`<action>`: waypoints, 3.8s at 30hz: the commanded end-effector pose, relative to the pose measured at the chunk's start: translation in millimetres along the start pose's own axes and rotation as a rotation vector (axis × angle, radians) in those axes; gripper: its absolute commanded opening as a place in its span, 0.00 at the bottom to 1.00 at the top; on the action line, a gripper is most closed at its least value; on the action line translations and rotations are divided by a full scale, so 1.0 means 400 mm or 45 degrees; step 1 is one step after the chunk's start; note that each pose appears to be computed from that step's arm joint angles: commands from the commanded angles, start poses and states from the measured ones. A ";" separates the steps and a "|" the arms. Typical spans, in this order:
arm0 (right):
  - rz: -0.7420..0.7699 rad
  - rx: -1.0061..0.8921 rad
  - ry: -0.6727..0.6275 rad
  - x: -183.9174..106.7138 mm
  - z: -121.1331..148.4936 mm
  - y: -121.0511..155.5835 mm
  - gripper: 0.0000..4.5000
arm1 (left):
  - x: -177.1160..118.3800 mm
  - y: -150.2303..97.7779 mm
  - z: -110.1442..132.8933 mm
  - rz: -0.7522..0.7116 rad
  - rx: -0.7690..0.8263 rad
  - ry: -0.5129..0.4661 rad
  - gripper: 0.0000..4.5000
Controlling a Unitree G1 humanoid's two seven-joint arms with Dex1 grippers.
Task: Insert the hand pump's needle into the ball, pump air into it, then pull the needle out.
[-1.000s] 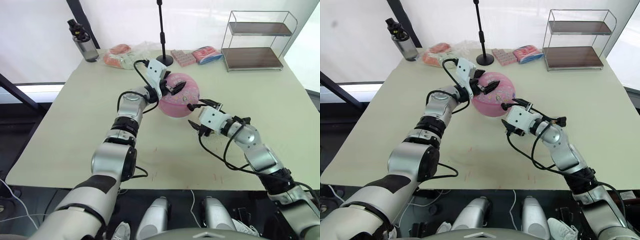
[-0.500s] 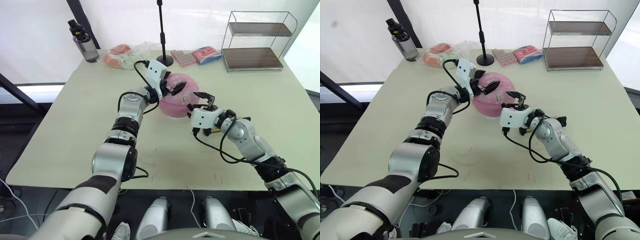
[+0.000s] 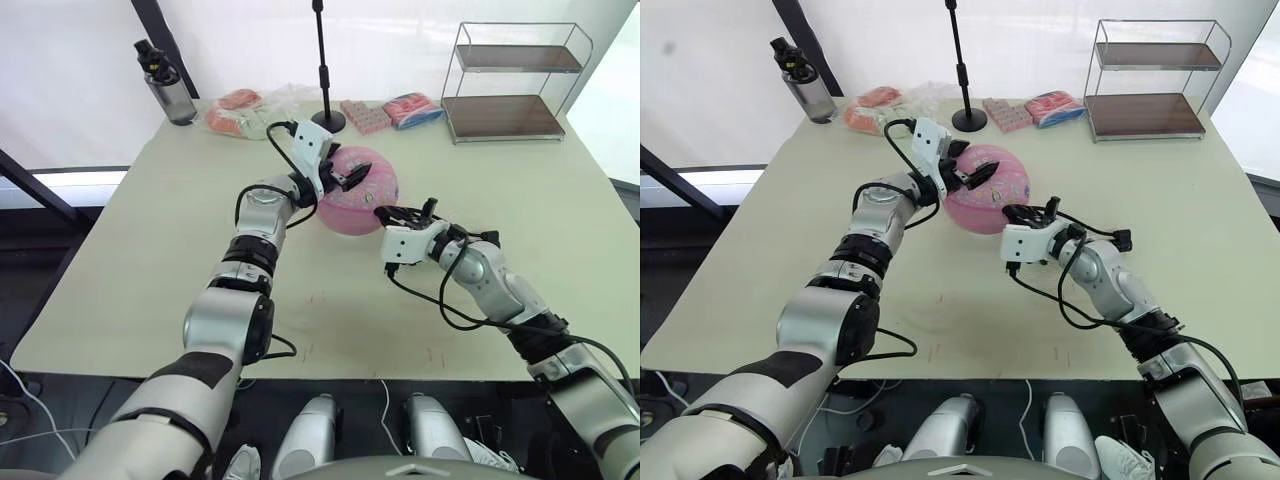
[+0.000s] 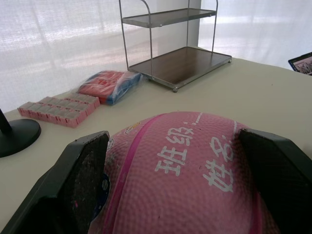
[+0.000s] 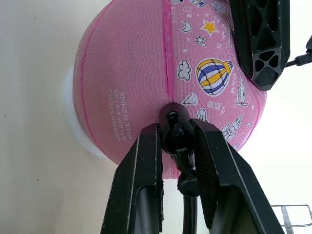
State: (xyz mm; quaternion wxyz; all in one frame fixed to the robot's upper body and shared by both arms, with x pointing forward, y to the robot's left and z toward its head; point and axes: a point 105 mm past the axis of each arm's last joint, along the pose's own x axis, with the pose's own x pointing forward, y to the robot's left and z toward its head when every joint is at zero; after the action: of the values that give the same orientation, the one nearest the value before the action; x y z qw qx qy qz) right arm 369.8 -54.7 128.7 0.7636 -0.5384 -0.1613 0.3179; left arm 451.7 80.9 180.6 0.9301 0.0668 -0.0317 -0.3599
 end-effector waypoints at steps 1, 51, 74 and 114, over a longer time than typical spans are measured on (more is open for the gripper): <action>-0.131 0.199 -0.049 -0.001 0.020 -0.044 0.08 | -0.006 -0.024 -0.107 0.019 -0.056 0.162 1.00; -0.238 1.201 -0.102 -0.150 0.011 -0.017 0.08 | -0.018 -0.049 -0.251 0.233 -0.102 0.365 1.00; -0.241 1.215 -0.085 -0.191 0.010 -0.025 0.08 | -0.013 -0.067 -0.262 0.213 -0.110 0.375 1.00; -0.237 1.041 -0.008 -0.185 -0.067 0.019 0.08 | -0.062 -0.076 0.209 -0.320 0.039 -0.312 1.00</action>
State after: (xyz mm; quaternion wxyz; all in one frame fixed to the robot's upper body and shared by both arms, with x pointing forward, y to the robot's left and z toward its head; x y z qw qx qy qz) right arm 327.2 -115.1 107.7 0.9388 -0.1676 -0.0500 0.2968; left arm 413.7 63.3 245.4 0.8796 0.0386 -0.1176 -0.4594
